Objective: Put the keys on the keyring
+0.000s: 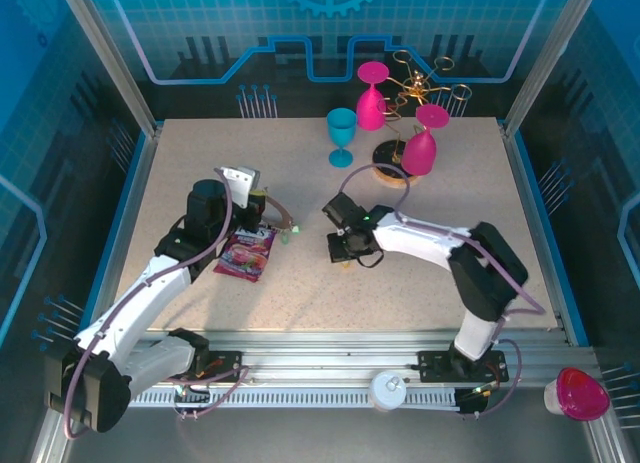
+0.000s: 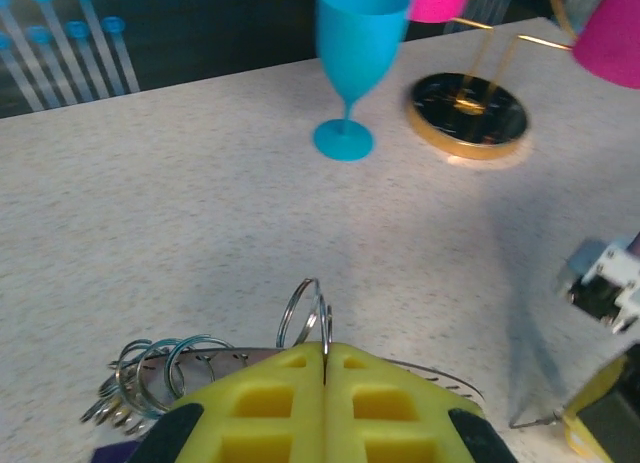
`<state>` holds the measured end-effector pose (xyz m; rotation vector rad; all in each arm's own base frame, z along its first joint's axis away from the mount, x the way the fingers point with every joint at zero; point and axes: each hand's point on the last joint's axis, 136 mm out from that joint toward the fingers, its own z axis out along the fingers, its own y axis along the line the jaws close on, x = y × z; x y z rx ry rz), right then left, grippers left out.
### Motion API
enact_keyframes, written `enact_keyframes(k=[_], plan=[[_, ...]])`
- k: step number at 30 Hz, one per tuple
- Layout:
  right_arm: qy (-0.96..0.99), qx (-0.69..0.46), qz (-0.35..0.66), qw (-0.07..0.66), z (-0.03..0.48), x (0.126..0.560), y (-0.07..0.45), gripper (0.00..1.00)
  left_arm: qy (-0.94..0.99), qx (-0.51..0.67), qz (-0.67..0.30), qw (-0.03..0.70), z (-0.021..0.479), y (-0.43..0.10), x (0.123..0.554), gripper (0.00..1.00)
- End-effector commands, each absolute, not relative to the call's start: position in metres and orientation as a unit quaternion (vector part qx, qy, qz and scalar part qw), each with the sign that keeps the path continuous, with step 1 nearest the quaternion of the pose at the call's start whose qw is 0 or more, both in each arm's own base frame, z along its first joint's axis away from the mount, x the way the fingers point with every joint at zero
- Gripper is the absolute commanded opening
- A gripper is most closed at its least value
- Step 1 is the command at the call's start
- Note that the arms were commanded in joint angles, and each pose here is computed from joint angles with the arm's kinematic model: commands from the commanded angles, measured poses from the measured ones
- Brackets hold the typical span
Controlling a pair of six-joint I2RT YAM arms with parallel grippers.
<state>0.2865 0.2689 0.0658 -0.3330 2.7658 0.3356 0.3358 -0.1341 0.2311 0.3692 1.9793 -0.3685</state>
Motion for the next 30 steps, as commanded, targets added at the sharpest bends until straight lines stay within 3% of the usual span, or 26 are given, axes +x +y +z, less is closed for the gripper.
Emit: enact_keyframes(k=[1, 5, 13, 22, 30], plan=[[0.926, -0.212, 0.180, 0.256, 0.114, 0.297, 0.274, 0.00, 0.768, 0.252, -0.224, 0.545, 0.249, -0.169, 0.321, 0.00], [0.856, -0.323, 0.230, 0.332, 0.154, 0.283, 0.278, 0.00, 0.713, 0.367, -0.245, 0.544, 0.244, -0.193, 0.294, 0.00], [0.736, -0.462, 0.244, 0.430, 0.200, 0.254, 0.281, 0.00, 0.658, 0.449, -0.280, 0.536, 0.246, -0.219, 0.275, 0.00], [0.666, -0.551, 0.272, 0.423, 0.210, 0.230, 0.292, 0.00, 0.611, 0.519, -0.299, 0.518, 0.239, -0.247, 0.261, 0.00], [0.648, -0.553, 0.290, 0.436, 0.213, 0.229, 0.299, 0.00, 0.612, 0.522, -0.320, 0.500, 0.230, -0.258, 0.259, 0.00]])
